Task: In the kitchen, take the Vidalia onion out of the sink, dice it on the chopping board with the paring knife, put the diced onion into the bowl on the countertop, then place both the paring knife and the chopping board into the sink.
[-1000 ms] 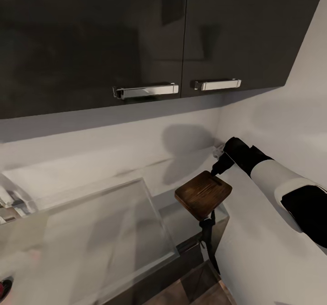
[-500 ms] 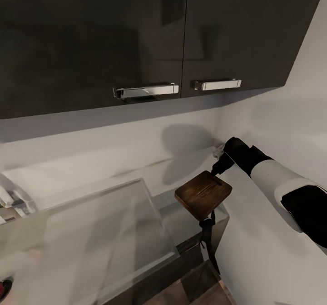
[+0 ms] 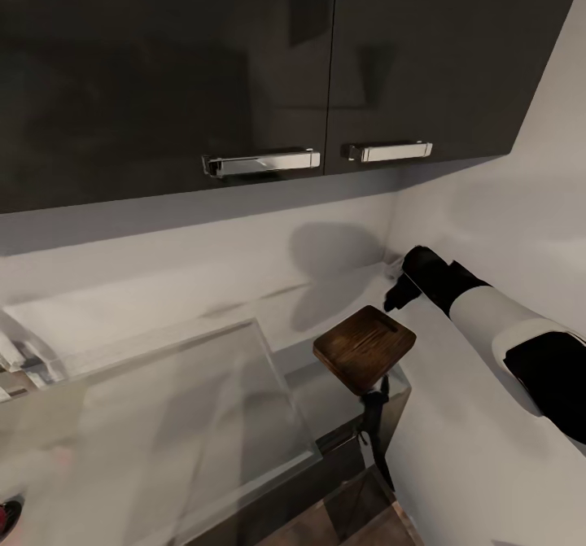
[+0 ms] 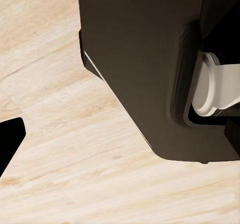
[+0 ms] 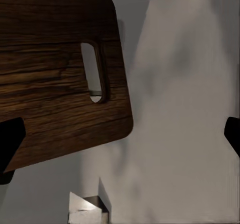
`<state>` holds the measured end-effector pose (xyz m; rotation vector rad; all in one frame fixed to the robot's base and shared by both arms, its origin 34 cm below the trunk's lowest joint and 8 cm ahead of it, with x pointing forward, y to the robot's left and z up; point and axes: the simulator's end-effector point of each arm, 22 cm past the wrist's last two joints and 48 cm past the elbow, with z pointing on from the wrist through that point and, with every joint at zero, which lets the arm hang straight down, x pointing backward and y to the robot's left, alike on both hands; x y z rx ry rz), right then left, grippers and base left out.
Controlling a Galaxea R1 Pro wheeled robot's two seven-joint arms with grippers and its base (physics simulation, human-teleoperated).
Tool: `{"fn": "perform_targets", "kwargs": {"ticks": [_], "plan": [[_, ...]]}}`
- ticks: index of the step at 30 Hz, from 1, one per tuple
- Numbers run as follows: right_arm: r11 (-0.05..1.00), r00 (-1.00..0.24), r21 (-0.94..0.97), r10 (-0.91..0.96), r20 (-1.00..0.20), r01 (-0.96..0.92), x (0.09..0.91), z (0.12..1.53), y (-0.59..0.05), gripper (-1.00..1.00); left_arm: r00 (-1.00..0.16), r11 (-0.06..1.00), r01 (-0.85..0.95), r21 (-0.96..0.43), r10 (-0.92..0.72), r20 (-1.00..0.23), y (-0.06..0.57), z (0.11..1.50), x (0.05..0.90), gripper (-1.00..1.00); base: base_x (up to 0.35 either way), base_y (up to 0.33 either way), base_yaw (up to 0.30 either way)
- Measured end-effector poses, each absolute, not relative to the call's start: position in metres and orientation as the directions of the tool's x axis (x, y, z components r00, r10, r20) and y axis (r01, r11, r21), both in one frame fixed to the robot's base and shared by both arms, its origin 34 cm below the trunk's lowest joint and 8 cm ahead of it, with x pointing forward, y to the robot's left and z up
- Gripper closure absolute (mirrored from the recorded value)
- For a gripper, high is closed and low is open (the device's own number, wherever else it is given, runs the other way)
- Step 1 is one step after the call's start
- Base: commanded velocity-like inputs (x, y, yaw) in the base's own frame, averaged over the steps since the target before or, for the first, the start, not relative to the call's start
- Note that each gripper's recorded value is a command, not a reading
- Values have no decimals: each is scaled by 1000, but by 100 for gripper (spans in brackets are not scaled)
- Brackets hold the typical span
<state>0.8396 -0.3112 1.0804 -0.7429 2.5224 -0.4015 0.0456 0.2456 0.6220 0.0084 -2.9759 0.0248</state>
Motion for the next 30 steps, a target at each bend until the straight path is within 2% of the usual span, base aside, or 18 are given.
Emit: {"fn": "perform_targets", "kwargs": {"ticks": [11, 25, 30], "plan": [[805, -776, -467, -541, -324, -366, 837, 1072, -350, -100, -986, 1000, -7, -16, -4, 165, 246, 622, 46, -100, 0, 0, 0], [802, -762, -467, -552, -340, -373, 840, 1069, -351, -100, -986, 1000, -7, -16, -4, 165, 246, 622, 46, -100, 0, 0, 0], [793, -713, -461, -584, -387, -399, 850, 1072, -338, -100, -986, 1000, -7, -16, -4, 165, 246, 622, 46, -100, 0, 0, 0]]}}
